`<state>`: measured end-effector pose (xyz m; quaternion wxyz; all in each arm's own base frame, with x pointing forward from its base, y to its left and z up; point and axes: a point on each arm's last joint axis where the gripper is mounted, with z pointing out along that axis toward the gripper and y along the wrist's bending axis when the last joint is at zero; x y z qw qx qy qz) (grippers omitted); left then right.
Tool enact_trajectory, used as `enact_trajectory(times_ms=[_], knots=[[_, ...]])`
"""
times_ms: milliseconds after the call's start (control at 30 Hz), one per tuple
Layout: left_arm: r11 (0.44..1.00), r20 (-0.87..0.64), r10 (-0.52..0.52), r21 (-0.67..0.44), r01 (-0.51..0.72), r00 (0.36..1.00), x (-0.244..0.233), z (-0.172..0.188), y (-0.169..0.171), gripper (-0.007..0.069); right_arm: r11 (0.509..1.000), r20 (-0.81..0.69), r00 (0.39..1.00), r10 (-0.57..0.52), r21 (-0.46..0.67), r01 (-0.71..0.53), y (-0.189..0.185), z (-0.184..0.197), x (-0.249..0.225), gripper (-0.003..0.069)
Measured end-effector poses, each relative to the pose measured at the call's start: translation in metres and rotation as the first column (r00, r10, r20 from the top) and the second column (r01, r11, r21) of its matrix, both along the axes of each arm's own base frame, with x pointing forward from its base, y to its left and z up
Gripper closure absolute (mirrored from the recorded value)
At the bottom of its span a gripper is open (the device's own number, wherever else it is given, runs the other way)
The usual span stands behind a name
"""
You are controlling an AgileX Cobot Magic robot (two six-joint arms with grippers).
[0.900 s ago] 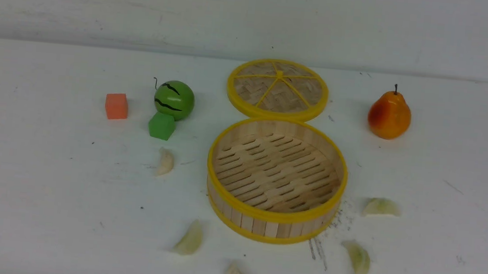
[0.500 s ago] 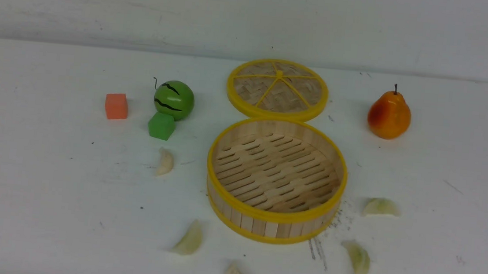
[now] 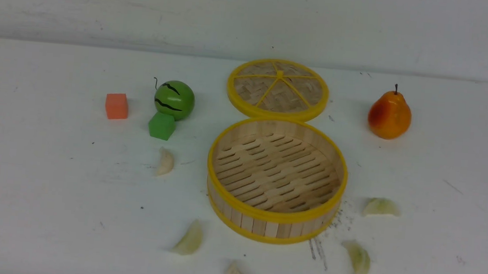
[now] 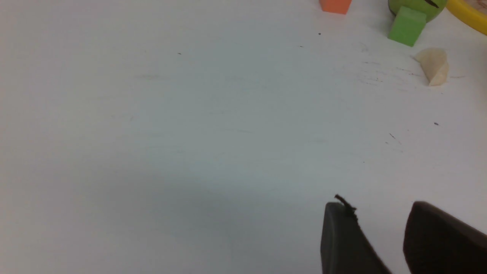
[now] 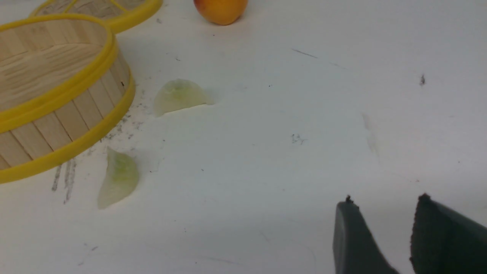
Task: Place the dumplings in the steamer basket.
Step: Use the left arm to grab a dumpling
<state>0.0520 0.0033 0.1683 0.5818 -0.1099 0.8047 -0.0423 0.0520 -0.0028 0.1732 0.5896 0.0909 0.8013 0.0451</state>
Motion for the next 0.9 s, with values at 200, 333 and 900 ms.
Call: enact_trajectory(times_ms=[200, 333, 900], knots=[[1.000, 0.000, 0.000, 0.000, 0.000, 1.000, 0.0000, 0.0000, 0.0000, 0.0387, 1.000, 0.000, 1.000, 0.000, 0.000, 0.000, 0.0000, 0.0000, 0.0000, 0.0418], [1.000, 0.000, 0.000, 0.000, 0.000, 1.000, 0.0000, 0.0000, 0.0000, 0.0387, 1.000, 0.000, 1.000, 0.000, 0.000, 0.000, 0.0000, 0.0000, 0.0000, 0.0418], [1.000, 0.000, 0.000, 0.000, 0.000, 1.000, 0.0000, 0.0000, 0.0000, 0.0387, 1.000, 0.000, 1.000, 0.002, 0.023, -0.002, 0.0008, 0.0000, 0.0000, 0.0418]])
